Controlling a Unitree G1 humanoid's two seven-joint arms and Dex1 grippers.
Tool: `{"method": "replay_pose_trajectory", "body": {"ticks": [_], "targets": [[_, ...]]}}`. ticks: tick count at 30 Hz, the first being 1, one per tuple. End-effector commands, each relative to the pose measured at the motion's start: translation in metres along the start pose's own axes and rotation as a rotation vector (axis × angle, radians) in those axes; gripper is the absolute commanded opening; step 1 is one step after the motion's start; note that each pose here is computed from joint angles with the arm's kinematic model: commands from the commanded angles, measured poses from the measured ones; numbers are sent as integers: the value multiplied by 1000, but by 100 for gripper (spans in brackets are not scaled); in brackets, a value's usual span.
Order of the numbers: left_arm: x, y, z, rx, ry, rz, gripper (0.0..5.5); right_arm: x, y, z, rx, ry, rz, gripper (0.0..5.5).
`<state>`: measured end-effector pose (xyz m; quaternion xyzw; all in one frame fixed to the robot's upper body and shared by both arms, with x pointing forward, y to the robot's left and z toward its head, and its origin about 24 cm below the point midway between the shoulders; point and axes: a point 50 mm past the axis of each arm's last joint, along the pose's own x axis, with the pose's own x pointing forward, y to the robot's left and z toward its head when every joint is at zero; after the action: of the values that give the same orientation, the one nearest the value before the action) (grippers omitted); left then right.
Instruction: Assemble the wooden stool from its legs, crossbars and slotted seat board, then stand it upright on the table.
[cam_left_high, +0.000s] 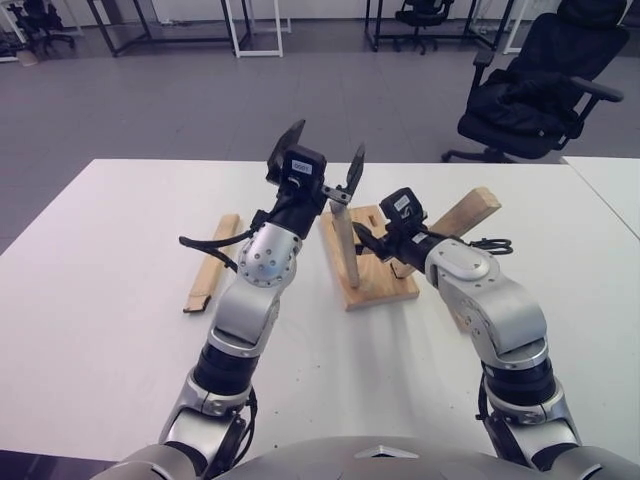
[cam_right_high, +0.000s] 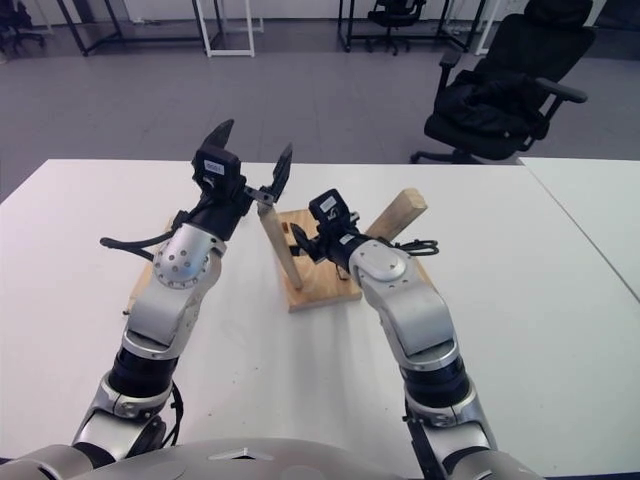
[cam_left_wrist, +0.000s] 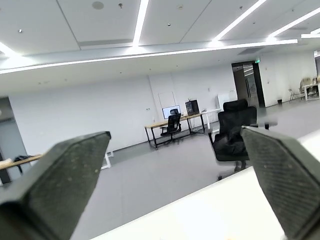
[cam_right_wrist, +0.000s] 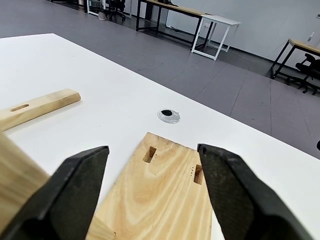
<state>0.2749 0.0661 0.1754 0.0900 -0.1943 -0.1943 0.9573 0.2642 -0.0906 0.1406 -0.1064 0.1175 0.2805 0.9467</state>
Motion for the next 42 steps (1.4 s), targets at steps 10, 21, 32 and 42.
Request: {"method": "replay_pose_trajectory", "body": {"ticks": [10, 21, 32, 42], "targets": [[-25, 104, 58, 29, -130, 349, 482, -69, -68, 120, 48, -550, -40, 332], [-103, 27, -27, -245, 373, 337, 482, -70, -79, -15, 135, -135, -337, 332], [-54, 1, -13, -204, 233, 162, 482, -40, -33, 17, -54, -168, -212, 332], [-50, -23, -8, -6, 190, -60, 482, -37, -4, 33, -264, -174, -37, 332]]}}
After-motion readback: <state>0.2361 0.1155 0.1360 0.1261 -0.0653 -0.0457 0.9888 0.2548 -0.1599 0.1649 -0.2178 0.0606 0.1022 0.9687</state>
